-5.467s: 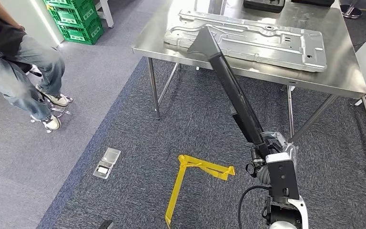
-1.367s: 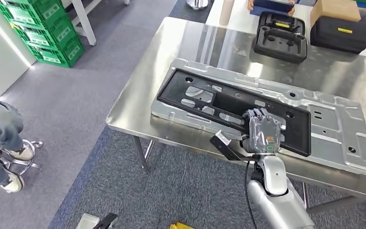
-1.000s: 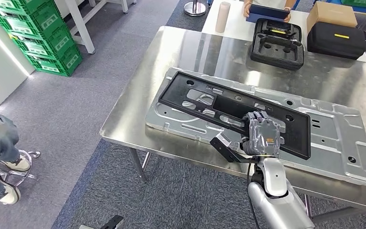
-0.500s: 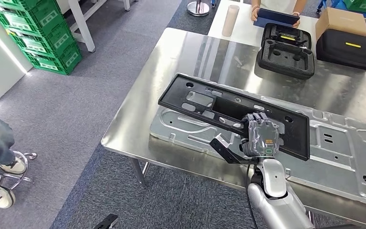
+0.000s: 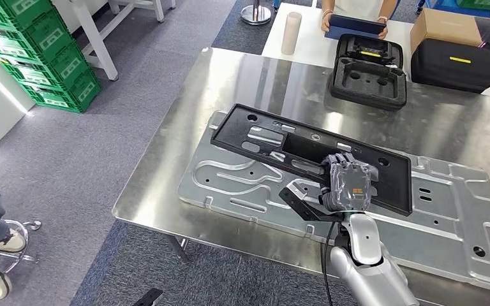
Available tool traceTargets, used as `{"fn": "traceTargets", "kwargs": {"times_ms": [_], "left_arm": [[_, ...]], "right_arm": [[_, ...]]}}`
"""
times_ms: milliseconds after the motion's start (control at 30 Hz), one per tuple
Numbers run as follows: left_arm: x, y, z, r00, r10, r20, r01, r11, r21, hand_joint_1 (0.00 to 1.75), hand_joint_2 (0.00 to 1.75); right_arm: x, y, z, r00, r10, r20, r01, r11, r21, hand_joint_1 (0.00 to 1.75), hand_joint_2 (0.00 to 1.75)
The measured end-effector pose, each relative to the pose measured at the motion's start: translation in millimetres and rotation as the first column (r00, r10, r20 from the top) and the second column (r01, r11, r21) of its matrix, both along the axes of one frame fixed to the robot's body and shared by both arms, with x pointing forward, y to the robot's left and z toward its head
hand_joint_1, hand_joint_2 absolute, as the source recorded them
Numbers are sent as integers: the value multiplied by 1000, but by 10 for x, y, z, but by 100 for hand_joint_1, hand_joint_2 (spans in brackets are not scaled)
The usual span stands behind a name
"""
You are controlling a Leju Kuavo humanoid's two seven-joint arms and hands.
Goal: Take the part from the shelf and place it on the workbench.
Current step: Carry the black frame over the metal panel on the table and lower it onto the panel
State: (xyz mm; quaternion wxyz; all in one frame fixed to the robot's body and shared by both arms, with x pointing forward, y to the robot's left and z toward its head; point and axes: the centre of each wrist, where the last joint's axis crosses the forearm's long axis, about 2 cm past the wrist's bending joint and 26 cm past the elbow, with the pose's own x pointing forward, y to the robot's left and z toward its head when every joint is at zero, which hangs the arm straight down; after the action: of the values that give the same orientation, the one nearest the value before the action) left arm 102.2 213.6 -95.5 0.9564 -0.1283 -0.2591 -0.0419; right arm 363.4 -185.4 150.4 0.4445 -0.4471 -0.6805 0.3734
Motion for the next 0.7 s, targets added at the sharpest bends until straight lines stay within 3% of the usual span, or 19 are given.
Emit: {"fn": "traceTargets", "kwargs": {"times_ms": [67, 100, 133, 200, 233, 700], "left_arm": [[4, 15, -1, 1000, 0, -1, 0, 1000, 5, 0, 0], [4, 20, -2, 1000, 0, -2, 0, 1000, 9, 0, 44], [3, 23, -3, 1000, -1, -4, 1, 1000, 14, 0, 44], [9, 24, -2, 1000, -7, -8, 7, 1000, 25, 0, 44], [18, 19, 1, 1000, -10, -9, 11, 1000, 28, 0, 0], [51, -59, 21, 1000, -18, -3, 18, 1000, 11, 0, 0]], "right_arm": [[2, -3, 0, 1000, -4, -3, 4, 1000, 3, 87, 87], [1, -3, -3, 1000, -6, -5, 6, 1000, 3, 44, 44], [0, -3, -5, 1000, -6, -7, 6, 1000, 3, 0, 0], [1, -3, -3, 1000, -7, -8, 7, 1000, 3, 0, 0], [7, -4, 4, 1000, -7, -6, 7, 1000, 2, 0, 0], [37, -5, 43, 1000, -8, -3, 8, 1000, 14, 0, 0]]}}
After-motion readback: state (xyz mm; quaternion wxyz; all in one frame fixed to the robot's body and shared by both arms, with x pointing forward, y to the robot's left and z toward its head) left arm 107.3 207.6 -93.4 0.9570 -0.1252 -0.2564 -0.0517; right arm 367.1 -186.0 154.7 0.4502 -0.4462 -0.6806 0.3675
